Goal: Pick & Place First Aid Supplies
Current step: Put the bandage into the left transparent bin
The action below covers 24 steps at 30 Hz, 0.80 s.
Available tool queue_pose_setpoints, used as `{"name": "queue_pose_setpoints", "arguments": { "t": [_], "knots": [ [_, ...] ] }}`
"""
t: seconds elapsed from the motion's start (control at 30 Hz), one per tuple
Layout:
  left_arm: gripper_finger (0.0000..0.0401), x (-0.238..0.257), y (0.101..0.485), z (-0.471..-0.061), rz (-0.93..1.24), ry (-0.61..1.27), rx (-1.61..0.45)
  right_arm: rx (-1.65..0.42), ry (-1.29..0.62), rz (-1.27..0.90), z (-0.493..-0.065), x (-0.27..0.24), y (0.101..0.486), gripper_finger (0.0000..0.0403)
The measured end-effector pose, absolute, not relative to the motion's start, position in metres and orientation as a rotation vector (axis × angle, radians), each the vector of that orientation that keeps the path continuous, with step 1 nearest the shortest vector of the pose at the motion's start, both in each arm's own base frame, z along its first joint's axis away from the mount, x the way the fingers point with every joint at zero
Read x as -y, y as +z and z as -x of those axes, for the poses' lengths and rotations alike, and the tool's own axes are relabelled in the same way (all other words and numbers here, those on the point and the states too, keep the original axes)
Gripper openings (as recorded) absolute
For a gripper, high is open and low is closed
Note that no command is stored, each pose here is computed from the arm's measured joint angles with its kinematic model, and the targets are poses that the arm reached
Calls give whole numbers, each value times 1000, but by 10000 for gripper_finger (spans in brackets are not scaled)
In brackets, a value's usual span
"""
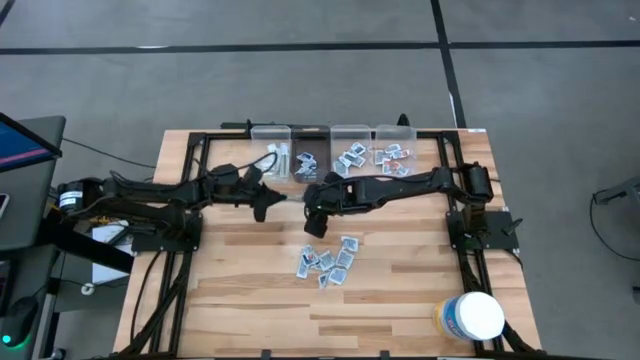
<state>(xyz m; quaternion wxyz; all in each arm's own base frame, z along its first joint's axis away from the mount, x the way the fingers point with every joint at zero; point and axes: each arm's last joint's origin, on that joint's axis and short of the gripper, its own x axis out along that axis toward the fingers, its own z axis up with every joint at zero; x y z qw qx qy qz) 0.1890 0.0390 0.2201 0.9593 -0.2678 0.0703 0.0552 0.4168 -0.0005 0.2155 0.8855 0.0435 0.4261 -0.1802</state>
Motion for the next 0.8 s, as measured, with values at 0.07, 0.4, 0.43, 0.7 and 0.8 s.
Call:
{"name": "queue_pose_setpoints", "arguments": {
  "t": [0.07, 0.4, 0.43, 0.7, 0.8],
  "knots": [
    [6, -45, 220, -188, 527, 163, -130, -916, -396, -113, -414, 3, 214, 204],
    [9, -87, 221, -172, 413, 479, -67, -949, -405, -123, -411, 3, 212, 208],
    [8, -92, 221, -170, 400, 510, -64, -952, -404, -122, -411, 3, 212, 207],
    [22, -119, 220, -152, 434, 622, -42, -972, -399, -106, -409, 2, 208, 195],
    [33, -121, 220, -150, 445, 609, -40, -987, -405, -107, -406, 4, 202, 191]
  ]
}}
